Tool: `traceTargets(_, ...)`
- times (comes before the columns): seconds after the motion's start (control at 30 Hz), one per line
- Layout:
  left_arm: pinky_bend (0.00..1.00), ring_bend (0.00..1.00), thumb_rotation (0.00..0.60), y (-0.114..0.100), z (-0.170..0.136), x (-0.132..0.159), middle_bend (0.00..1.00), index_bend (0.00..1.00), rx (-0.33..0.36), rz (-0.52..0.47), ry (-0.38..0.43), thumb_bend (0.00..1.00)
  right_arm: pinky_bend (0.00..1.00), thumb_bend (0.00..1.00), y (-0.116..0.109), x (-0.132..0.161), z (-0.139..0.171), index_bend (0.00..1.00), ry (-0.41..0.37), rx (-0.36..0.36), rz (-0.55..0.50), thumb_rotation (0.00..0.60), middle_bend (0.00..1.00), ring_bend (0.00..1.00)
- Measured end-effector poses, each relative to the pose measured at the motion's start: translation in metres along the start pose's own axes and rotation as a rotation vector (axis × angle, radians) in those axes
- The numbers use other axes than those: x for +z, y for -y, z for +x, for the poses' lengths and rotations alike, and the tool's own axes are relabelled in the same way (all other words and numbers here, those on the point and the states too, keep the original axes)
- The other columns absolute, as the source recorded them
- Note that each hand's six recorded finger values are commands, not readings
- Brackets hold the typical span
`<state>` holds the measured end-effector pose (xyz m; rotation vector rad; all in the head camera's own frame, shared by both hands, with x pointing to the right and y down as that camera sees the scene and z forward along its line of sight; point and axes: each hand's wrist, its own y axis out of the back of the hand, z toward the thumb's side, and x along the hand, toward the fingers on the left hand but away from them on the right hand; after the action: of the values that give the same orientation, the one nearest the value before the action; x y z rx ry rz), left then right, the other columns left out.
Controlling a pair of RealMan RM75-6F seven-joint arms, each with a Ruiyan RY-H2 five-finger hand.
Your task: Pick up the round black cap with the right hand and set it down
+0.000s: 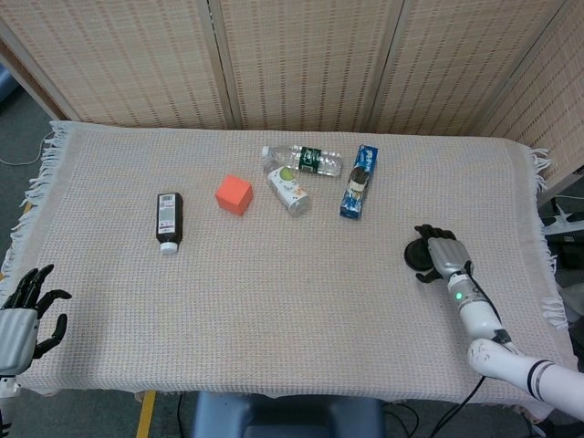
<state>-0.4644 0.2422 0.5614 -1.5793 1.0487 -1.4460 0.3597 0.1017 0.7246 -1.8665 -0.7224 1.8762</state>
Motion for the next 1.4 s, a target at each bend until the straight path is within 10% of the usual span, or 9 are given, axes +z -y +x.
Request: traceTargets(1.4,0.31,0.07,0.600,-0.002,0.001,-0.004,0.06,0.37,0.006,-0.003,-0.013,0.48,0.17,0.17,0.006,0.017,-0.017,0.00,-0.017,0.038,-0.077,0.600,0.00,0.00)
